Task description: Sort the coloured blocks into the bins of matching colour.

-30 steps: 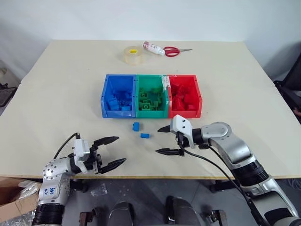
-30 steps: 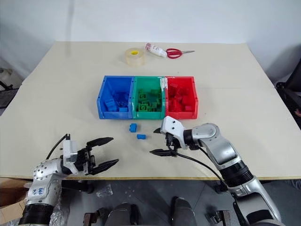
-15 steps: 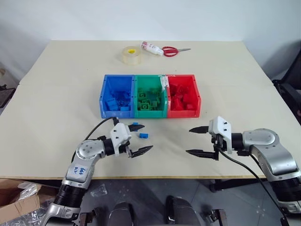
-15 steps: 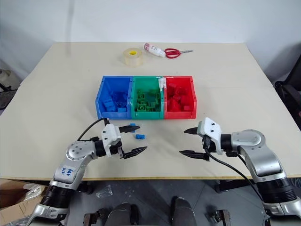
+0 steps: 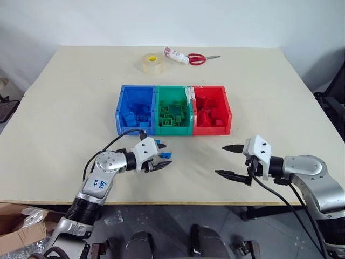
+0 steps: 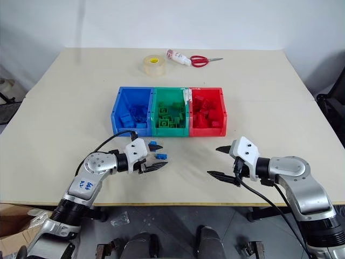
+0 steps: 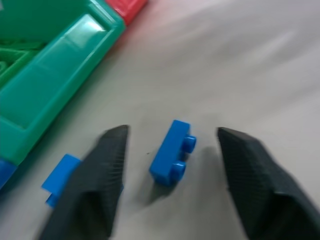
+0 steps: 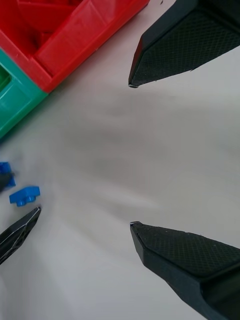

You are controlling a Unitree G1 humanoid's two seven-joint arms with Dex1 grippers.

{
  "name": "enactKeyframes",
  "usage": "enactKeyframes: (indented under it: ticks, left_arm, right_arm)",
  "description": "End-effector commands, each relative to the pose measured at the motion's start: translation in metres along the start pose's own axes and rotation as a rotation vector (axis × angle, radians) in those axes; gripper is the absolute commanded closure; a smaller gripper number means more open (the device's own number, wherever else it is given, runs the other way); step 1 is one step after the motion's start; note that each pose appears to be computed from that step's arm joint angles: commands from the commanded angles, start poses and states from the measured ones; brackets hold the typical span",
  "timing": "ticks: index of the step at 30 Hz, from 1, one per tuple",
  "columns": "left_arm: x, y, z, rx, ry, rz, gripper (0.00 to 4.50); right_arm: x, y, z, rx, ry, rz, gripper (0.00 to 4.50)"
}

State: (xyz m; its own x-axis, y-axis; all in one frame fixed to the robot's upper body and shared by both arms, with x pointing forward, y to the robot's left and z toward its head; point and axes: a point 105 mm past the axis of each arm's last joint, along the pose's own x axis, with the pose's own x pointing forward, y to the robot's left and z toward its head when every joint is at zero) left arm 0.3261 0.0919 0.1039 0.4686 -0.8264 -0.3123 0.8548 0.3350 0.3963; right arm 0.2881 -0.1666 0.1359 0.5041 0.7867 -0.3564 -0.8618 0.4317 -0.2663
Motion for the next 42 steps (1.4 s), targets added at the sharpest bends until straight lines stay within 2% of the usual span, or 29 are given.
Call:
enactKeyframes:
  ticks: [1, 5, 14, 19, 23, 27, 30, 42]
  left_arm:
    - [-0.001, 0.000, -0.001, 0.042, 0.026, -0.021, 2.90]
    - [-0.003, 0.000, -0.001, 0.049, 0.013, -0.033, 4.16]
    - [-0.003, 0.009, 0.031, -0.005, -0.150, 0.018, 4.20]
    - [-0.017, 0.025, 0.054, -0.028, -0.250, 0.096, 4.20]
    - [-0.035, 0.061, 0.075, -0.090, -0.354, 0.290, 4.20]
    - [-0.054, 0.101, 0.071, -0.125, -0.323, 0.490, 4.20]
    - [-0.064, 0.119, 0.062, -0.142, -0.291, 0.577, 4.20]
    - [-0.069, 0.121, 0.049, -0.141, -0.245, 0.549, 0.34]
  right_arm:
    - [-0.006, -0.004, 0.011, -0.033, -0.032, -0.030, 0.00]
    - [-0.006, -0.006, 0.011, -0.035, -0.031, -0.034, 0.00]
    - [-0.005, -0.012, 0.014, -0.045, -0.032, -0.031, 0.00]
    - [-0.005, -0.015, 0.015, -0.049, -0.032, -0.027, 0.00]
    - [-0.006, -0.019, 0.017, -0.054, -0.044, -0.031, 0.00]
    - [-0.006, -0.026, 0.021, -0.059, -0.065, -0.048, 0.00]
    - [-0.006, -0.029, 0.022, -0.066, -0.068, -0.048, 0.00]
    - [-0.001, -0.031, 0.027, -0.083, -0.081, -0.026, 0.00]
